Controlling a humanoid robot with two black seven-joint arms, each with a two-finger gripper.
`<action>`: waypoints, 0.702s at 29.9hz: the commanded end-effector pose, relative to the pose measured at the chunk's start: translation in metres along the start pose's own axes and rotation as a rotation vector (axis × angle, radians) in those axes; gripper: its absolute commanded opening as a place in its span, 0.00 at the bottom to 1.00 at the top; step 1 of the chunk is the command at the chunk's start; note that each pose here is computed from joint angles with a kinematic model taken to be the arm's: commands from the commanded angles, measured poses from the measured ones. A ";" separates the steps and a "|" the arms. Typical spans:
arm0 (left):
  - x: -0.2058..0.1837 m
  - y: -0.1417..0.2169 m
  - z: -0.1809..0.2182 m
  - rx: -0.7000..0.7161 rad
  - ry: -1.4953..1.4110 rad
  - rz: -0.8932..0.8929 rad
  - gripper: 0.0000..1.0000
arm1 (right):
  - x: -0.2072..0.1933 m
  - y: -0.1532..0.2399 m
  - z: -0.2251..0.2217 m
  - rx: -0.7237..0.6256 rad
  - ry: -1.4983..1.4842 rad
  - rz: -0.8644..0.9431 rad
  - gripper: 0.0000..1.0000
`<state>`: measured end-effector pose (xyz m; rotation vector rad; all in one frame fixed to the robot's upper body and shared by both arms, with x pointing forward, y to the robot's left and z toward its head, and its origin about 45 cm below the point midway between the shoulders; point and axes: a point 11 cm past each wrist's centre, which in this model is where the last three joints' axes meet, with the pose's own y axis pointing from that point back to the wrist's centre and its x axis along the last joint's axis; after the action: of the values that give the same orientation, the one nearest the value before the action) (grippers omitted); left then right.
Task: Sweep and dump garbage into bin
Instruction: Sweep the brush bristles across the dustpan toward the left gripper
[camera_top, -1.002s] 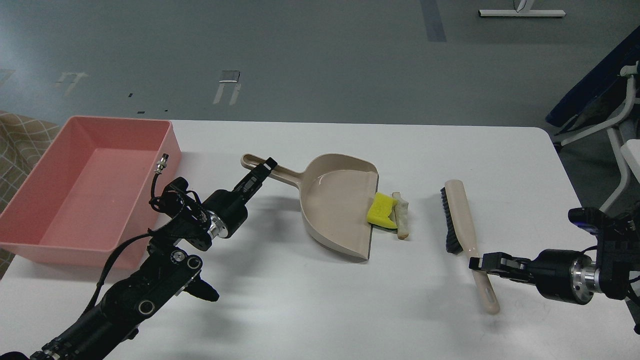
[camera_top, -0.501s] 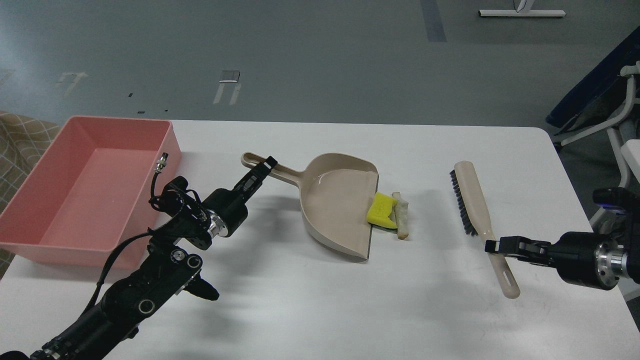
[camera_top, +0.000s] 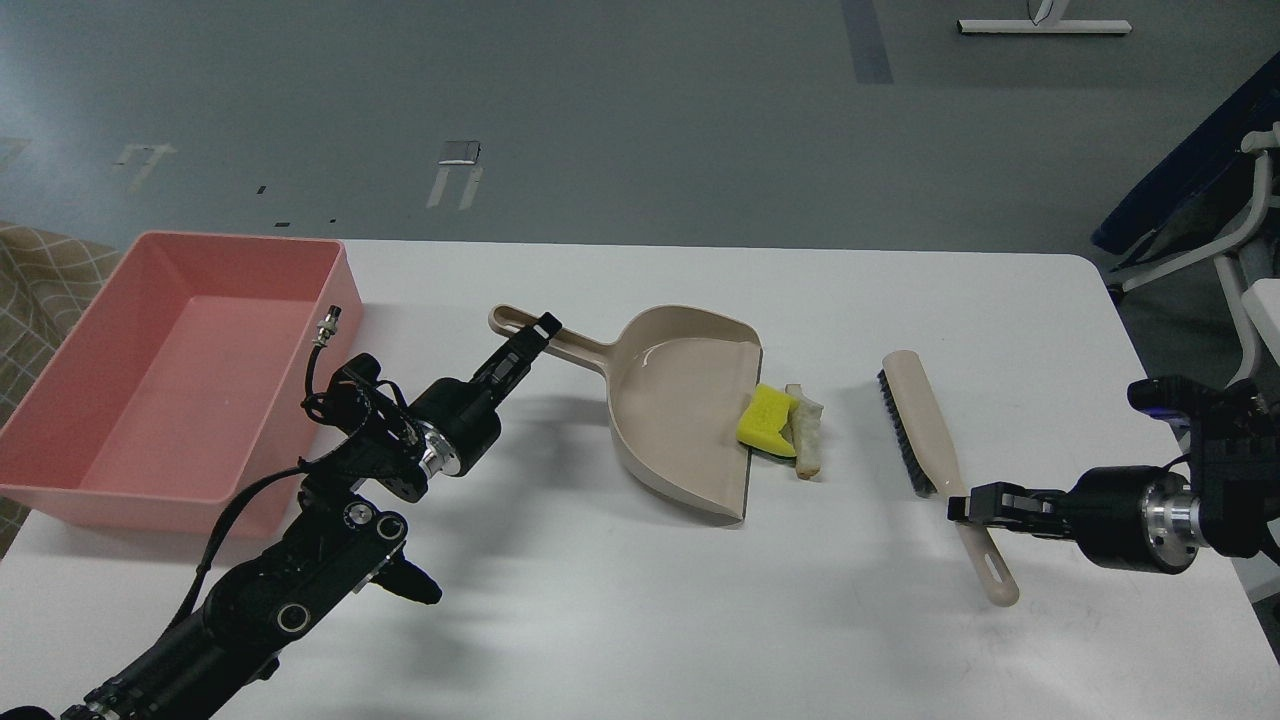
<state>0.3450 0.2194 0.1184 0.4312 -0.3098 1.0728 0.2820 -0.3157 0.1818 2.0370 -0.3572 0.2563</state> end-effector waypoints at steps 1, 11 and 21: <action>-0.001 0.001 0.000 -0.001 0.002 -0.001 0.00 | 0.006 -0.014 -0.023 0.044 0.033 -0.014 0.00; -0.001 0.001 0.000 -0.001 0.002 -0.001 0.00 | 0.001 -0.039 -0.069 0.157 0.074 -0.088 0.00; -0.002 0.001 0.002 -0.007 0.003 -0.002 0.00 | 0.011 -0.049 -0.119 0.321 0.022 -0.099 0.00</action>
<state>0.3439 0.2178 0.1184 0.4279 -0.3072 1.0711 0.3022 -0.1982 0.1942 2.3233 -0.2005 0.2827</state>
